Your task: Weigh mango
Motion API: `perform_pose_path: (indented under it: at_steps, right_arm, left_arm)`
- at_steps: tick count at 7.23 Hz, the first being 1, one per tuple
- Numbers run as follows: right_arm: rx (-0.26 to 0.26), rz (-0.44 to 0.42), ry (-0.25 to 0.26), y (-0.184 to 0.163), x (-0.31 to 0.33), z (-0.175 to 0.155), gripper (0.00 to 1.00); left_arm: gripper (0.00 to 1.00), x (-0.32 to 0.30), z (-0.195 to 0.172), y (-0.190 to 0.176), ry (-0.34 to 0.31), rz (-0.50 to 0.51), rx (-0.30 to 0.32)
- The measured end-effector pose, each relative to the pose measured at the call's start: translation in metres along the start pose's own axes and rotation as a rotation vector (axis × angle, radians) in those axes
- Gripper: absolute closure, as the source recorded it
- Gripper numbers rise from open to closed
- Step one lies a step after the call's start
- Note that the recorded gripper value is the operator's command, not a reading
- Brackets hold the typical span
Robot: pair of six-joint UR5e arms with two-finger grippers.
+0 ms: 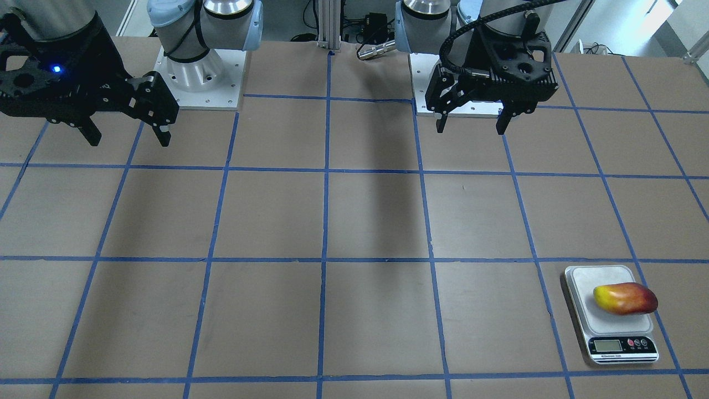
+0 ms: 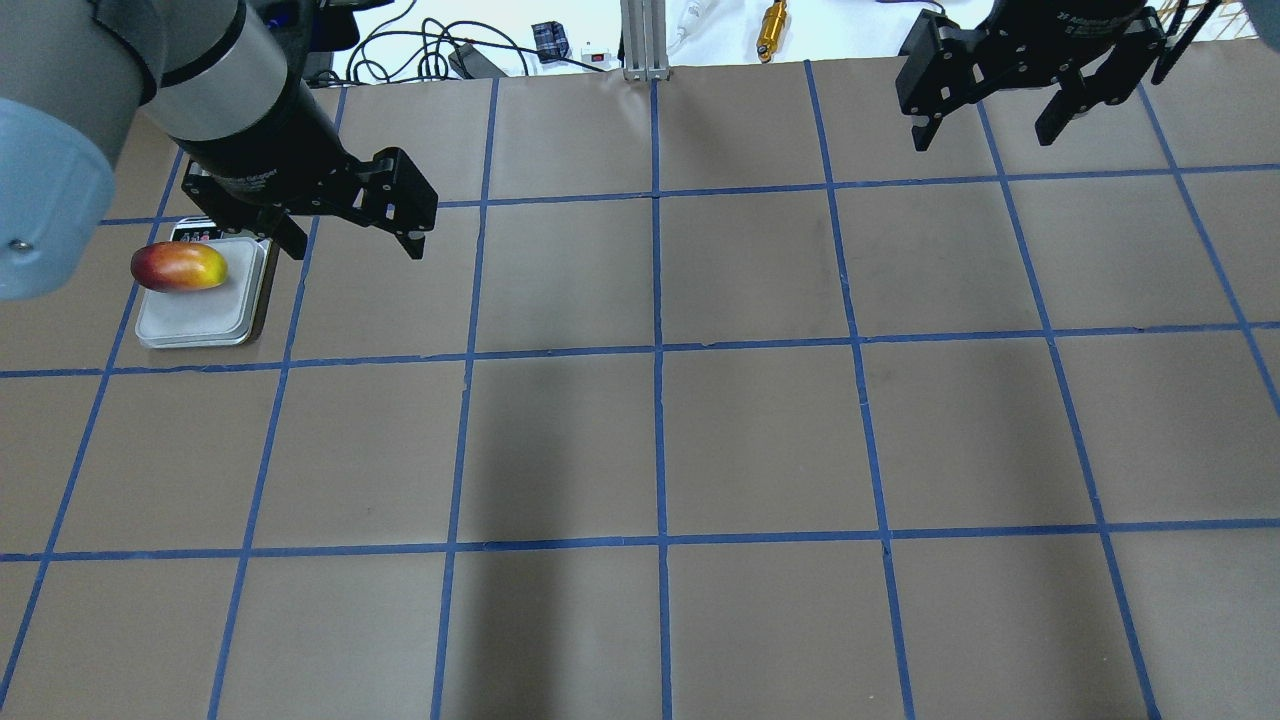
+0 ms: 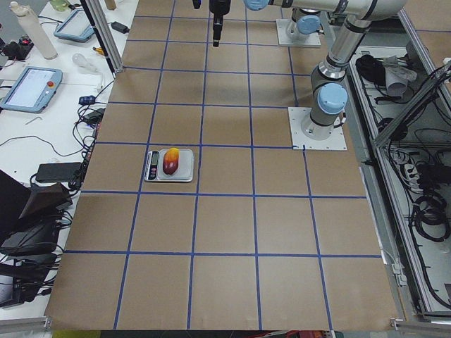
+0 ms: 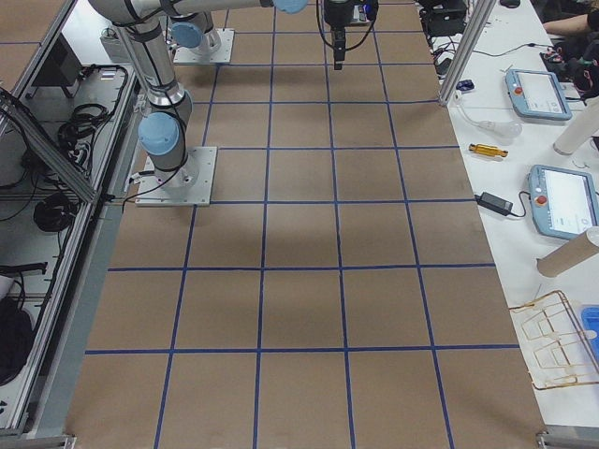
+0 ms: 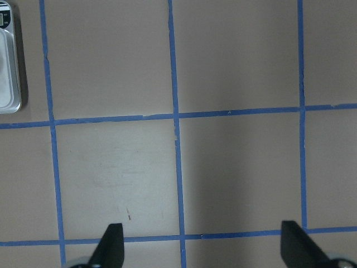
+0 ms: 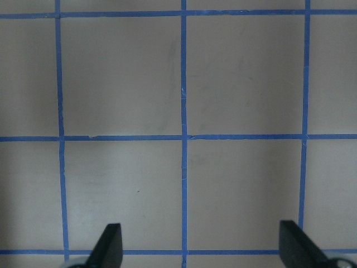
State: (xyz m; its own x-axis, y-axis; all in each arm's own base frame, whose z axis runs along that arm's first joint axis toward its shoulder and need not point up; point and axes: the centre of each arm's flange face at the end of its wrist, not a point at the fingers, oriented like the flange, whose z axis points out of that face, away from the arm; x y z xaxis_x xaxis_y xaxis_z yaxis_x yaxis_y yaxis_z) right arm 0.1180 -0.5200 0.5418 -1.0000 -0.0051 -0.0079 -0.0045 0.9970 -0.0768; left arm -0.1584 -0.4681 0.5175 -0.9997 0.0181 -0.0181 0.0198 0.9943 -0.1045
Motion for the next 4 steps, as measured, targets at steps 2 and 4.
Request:
perform_pose_path:
  at_steps: [2,4]
  right_arm:
    - [0.000,0.000,0.000,0.0000,0.0000,0.0000,0.00]
    - [0.000,0.000,0.001,0.0000,0.0001,0.0000,0.00]
  left_arm:
    - [0.00,-0.0002,-0.0008,-0.0007,0.003,-0.003,0.003]
    - [0.00,-0.0015,-0.0017,-0.0007,0.003,-0.002,0.005]
